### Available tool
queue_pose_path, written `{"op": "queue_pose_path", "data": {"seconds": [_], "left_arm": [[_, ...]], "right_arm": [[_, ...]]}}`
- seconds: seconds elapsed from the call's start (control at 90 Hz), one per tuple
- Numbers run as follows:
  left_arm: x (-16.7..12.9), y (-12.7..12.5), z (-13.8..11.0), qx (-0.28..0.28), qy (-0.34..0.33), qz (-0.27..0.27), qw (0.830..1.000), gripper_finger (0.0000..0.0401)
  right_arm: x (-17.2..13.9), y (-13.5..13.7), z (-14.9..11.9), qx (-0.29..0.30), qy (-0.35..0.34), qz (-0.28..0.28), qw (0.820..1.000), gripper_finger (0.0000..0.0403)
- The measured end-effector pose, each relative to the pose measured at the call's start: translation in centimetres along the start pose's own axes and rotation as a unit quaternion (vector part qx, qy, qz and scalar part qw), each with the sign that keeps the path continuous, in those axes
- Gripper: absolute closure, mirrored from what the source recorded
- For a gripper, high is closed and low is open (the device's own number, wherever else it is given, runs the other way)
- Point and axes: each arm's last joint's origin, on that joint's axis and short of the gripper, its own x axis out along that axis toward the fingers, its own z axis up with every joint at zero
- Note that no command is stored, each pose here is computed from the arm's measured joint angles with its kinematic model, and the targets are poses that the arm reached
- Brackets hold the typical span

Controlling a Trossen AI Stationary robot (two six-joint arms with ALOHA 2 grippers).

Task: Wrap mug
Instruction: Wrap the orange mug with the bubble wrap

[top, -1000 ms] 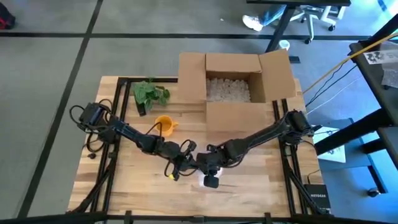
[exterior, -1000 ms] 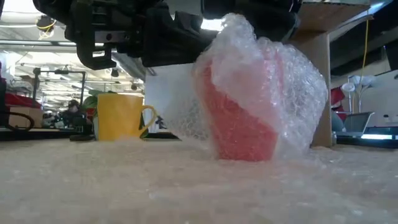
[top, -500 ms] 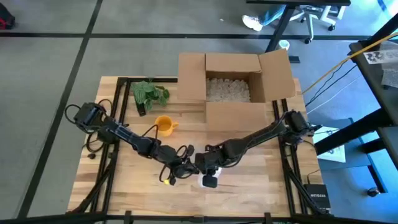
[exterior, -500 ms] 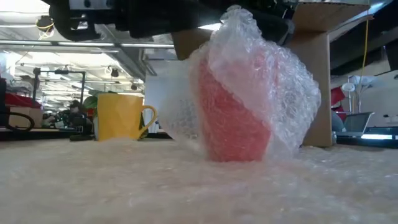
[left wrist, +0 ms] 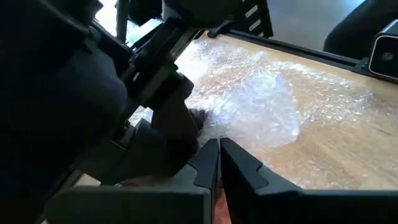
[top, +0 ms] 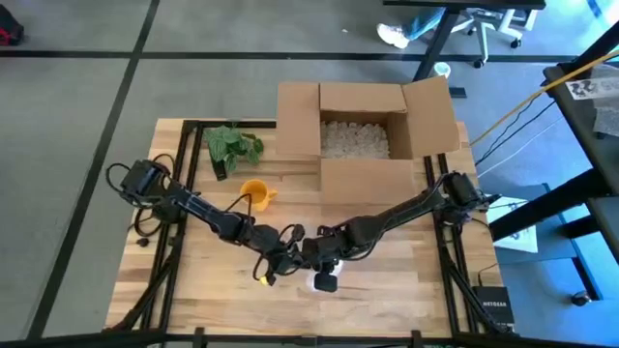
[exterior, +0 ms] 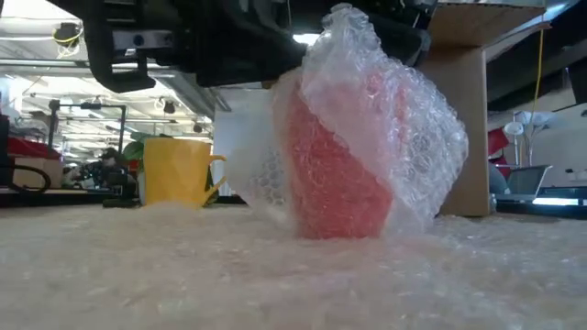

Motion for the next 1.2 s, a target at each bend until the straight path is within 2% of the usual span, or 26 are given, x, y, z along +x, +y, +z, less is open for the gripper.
{"op": "queue_pose_path", "data": {"seconds": [0.2,0.478,0.644,0.822,0.978,1.2], "left_arm": [[0.0,0.2,-0.3,-0.006,0.009,-0.002,1.0,0.0401],[0.0,0.2,-0.5,-0.008,0.017,0.004,1.0,0.0401],[0.0,0.4,-0.6,-0.009,0.019,0.006,1.0,0.0401],[0.0,0.4,-0.6,-0.007,0.019,0.006,1.0,0.0401],[0.0,0.4,-0.6,-0.006,0.018,0.006,1.0,0.0401],[0.0,0.4,-0.7,-0.007,0.019,0.007,1.0,0.0401]], "right_arm": [[-1.5,0.5,0.5,-0.004,-0.011,-0.018,1.0,0.0403],[-6.5,1.5,1.7,-0.009,-0.031,-0.056,0.998,0.0402],[-8.5,2.8,2.4,-0.023,-0.053,-0.046,0.997,0.0402],[-8.6,4.0,2.0,-0.034,-0.057,-0.035,0.997,0.0402],[-7.6,3.6,1.5,-0.027,-0.05,-0.035,0.998,0.0403],[-7.0,3.6,1.8,-0.034,-0.076,-0.012,0.996,0.0403]]}}
